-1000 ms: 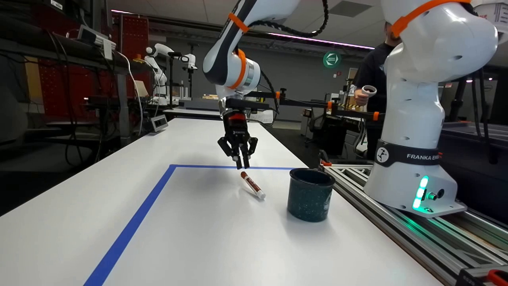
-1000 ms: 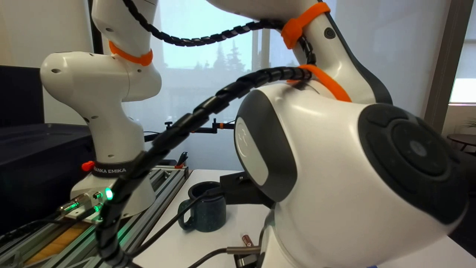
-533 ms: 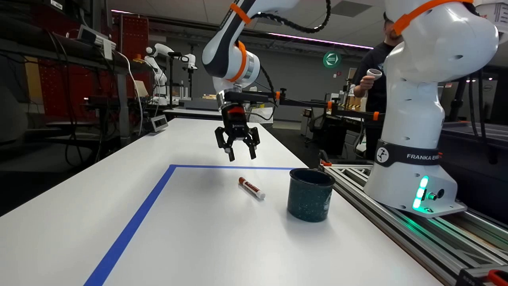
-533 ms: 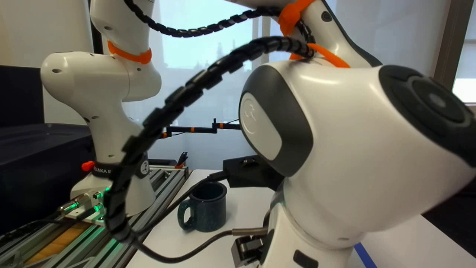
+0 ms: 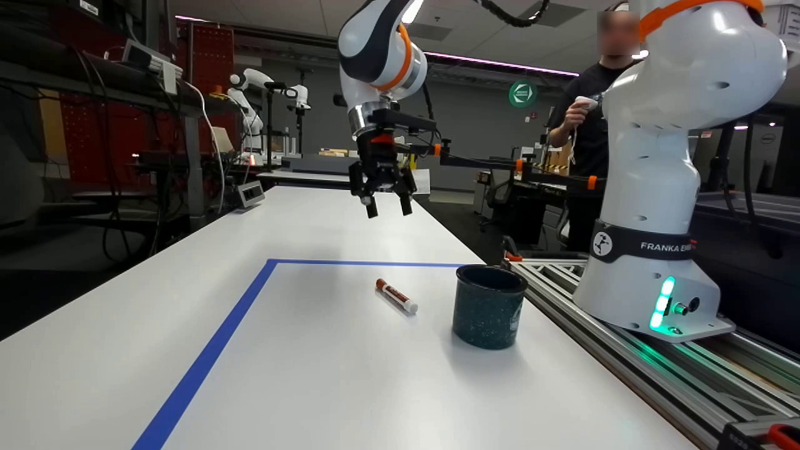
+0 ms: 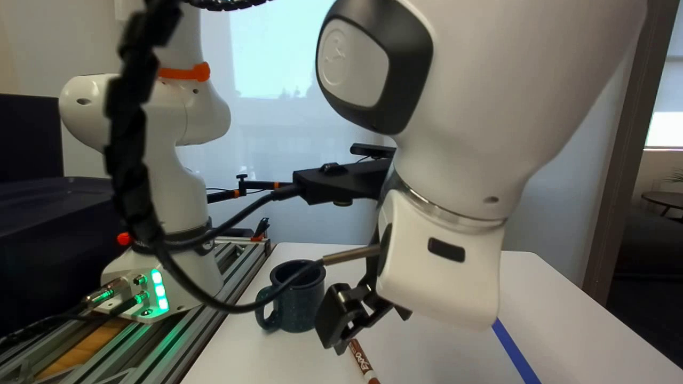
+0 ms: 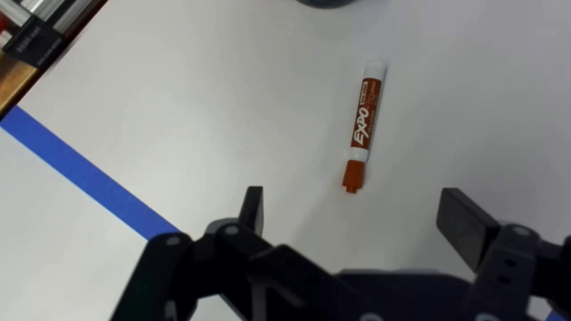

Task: Remove the marker from the mug

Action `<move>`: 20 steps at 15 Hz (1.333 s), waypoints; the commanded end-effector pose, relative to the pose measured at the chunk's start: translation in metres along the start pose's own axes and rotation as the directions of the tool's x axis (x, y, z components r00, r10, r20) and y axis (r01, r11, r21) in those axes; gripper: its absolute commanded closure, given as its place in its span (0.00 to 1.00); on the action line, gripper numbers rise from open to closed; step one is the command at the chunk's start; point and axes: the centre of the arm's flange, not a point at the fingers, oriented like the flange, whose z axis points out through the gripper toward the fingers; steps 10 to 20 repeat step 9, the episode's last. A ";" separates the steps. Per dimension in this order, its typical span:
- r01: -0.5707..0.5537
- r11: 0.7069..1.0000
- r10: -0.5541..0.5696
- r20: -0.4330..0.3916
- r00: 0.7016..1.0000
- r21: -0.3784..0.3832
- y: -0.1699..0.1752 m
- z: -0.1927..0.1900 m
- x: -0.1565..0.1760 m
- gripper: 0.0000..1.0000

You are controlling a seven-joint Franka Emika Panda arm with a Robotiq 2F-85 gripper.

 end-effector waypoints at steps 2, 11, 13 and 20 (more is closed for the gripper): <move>0.055 0.998 -0.054 -0.037 0.998 0.019 0.005 -0.012 -0.013 0.00; 0.086 0.995 -0.084 -0.050 0.995 0.042 0.014 -0.019 -0.025 0.00; 0.086 0.995 -0.084 -0.050 0.995 0.042 0.014 -0.019 -0.025 0.00; 0.086 0.995 -0.084 -0.050 0.995 0.042 0.014 -0.019 -0.025 0.00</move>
